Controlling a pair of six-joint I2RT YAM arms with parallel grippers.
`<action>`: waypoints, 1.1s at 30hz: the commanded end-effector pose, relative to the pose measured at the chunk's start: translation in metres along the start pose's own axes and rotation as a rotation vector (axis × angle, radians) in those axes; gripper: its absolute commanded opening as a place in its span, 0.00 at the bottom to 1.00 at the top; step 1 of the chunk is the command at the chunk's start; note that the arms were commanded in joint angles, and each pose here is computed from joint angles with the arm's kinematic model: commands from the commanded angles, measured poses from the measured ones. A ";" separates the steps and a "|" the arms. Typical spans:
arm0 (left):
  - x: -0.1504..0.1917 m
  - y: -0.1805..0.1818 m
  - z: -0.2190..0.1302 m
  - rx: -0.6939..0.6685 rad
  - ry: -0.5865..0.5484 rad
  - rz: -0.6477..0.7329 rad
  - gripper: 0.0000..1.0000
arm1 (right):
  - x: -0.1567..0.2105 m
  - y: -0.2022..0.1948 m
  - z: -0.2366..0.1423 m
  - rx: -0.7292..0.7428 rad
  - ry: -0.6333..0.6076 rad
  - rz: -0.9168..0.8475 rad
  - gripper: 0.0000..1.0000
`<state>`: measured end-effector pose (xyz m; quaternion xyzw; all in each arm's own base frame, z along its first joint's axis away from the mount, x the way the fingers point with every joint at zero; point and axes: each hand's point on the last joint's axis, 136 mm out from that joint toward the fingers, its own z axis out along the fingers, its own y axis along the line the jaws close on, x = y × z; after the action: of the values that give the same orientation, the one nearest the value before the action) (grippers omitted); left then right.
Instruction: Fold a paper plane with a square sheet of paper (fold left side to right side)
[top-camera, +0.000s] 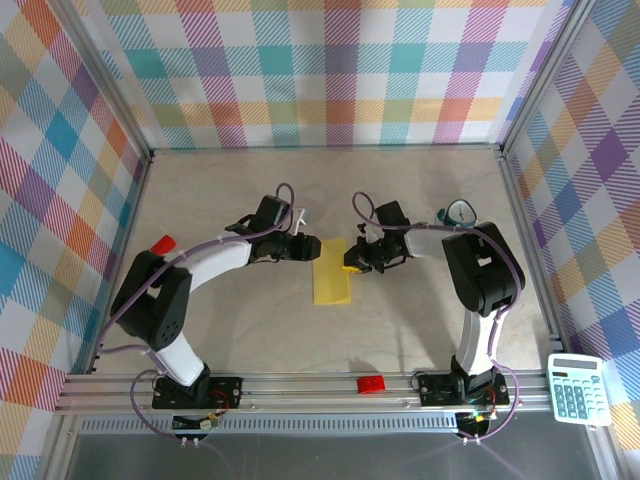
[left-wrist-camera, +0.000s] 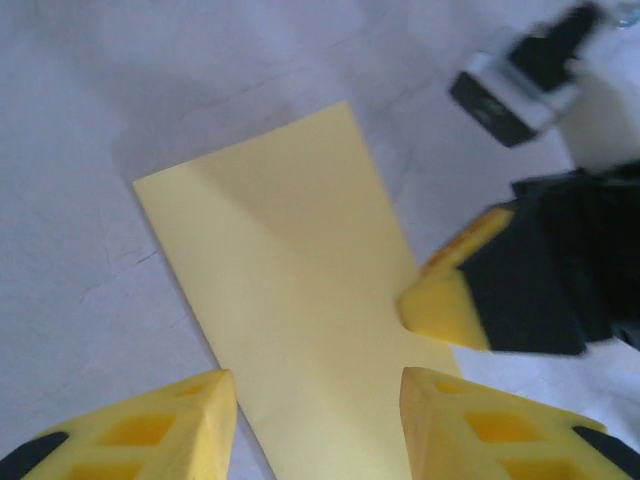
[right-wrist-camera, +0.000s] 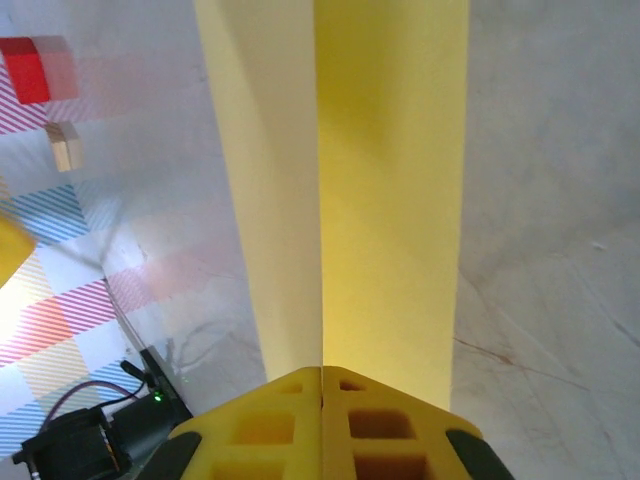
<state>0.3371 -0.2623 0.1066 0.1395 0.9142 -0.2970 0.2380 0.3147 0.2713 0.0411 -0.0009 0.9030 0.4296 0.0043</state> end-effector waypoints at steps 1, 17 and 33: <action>0.025 -0.009 -0.011 -0.030 0.022 0.148 0.51 | -0.010 0.008 -0.003 -0.029 0.002 0.039 0.00; 0.090 -0.080 0.014 -0.153 0.089 0.587 0.64 | -0.016 0.008 -0.002 -0.043 -0.007 0.069 0.00; 0.077 -0.078 0.054 -0.287 0.050 0.585 0.54 | -0.017 0.009 0.000 -0.063 -0.010 0.072 0.00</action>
<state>0.2541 -0.3349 0.0576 0.3739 0.8780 -0.0769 0.2888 0.3350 0.2760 0.0519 0.0310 0.8934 0.4481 0.0057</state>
